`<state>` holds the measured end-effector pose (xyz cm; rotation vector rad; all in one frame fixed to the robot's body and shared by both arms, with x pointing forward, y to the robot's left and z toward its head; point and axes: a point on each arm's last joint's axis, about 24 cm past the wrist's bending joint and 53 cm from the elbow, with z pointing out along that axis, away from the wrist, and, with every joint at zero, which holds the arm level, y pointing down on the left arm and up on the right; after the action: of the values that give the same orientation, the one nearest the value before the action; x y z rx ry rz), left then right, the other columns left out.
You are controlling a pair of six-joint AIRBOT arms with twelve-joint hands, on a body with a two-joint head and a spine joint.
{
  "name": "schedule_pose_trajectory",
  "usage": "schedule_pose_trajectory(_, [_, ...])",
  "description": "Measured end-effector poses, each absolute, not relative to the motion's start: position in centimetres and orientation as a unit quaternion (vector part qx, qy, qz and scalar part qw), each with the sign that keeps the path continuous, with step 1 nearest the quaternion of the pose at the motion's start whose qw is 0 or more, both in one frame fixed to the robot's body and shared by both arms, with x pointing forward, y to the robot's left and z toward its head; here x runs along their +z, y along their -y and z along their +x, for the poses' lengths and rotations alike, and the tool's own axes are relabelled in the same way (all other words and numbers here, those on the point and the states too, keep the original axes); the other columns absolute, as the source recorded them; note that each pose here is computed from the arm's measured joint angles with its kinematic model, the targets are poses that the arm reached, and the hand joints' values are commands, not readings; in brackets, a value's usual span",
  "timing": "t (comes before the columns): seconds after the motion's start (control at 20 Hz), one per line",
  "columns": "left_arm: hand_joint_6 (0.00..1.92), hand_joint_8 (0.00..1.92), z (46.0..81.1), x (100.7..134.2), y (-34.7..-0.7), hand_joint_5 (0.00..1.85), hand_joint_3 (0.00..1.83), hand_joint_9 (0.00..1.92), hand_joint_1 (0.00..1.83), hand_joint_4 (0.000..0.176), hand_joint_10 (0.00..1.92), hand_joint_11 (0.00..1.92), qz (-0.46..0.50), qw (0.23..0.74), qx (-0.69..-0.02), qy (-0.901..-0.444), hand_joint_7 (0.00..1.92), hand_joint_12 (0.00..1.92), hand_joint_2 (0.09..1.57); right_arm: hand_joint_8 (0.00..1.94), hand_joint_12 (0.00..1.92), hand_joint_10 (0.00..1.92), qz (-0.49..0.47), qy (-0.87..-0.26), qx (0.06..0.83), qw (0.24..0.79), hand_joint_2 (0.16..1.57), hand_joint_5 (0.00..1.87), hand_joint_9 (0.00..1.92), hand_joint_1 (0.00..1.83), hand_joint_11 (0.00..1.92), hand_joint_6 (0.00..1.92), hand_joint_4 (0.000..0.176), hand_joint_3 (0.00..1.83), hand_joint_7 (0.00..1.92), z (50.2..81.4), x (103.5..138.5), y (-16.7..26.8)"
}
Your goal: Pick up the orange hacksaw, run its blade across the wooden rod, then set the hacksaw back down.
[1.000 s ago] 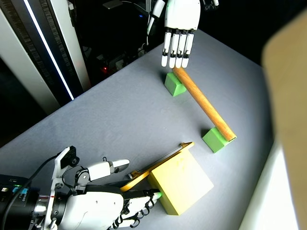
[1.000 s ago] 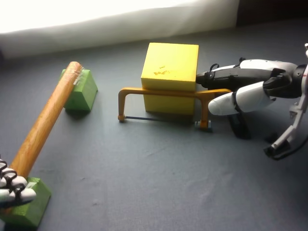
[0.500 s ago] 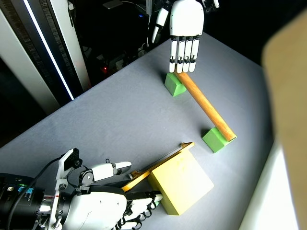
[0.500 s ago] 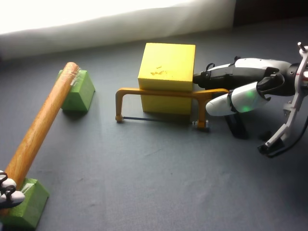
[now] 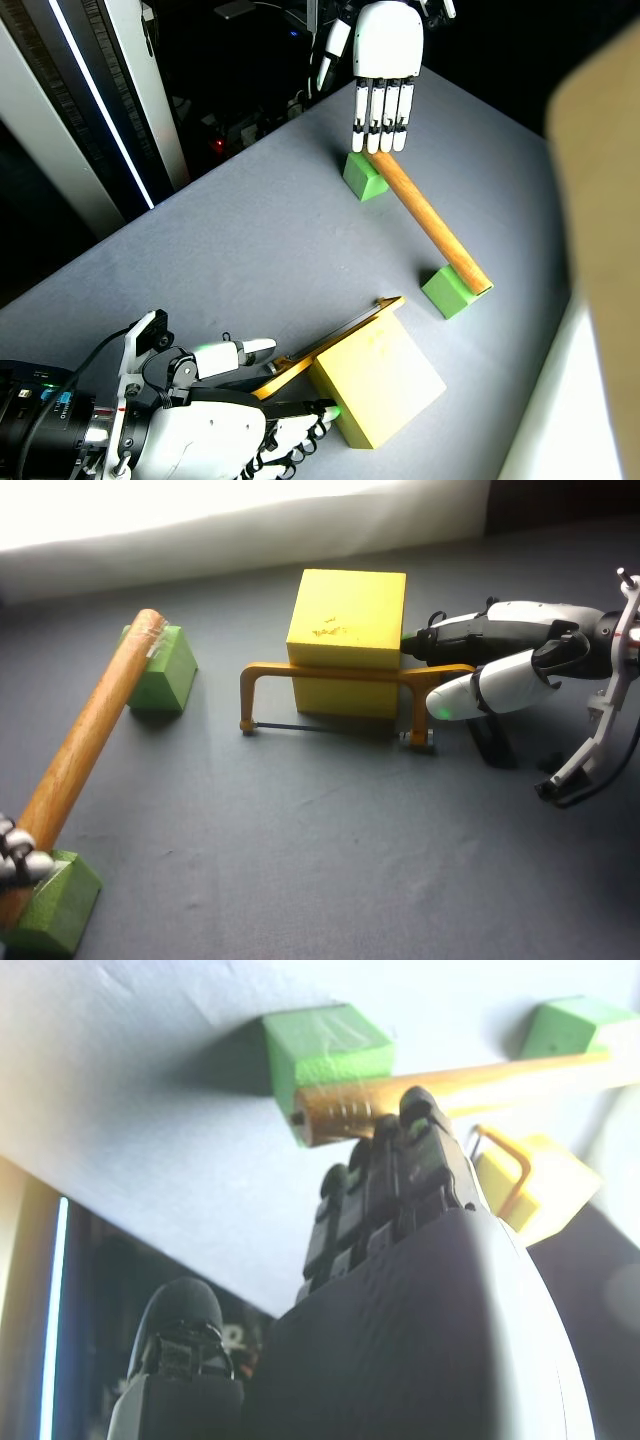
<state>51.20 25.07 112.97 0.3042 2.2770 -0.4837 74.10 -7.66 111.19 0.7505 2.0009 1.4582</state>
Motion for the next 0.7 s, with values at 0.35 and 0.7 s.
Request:
schedule_pose_trajectory(0.35, [0.0,0.0,52.1,112.9,-25.7,0.02,0.0,0.03,0.0,0.0,0.0,0.0,0.098,0.396,-0.179,-0.895,0.03,0.13,1.25,0.02,1.11,0.06,0.292,-0.742,0.538,0.274,1.14,0.7,0.9,1.21,0.49,0.02,0.0,0.0,0.84,74.4,111.0,8.0])
schedule_pose_trajectory(0.7, [0.0,0.0,51.3,112.5,-24.0,0.0,0.0,0.02,0.01,0.0,0.0,0.0,0.101,0.389,-0.194,-0.895,0.02,0.17,1.25,1.15,1.38,1.33,0.258,-0.751,0.543,0.272,1.14,0.82,0.95,1.37,0.94,0.94,0.0,0.01,0.89,73.5,110.9,6.1])
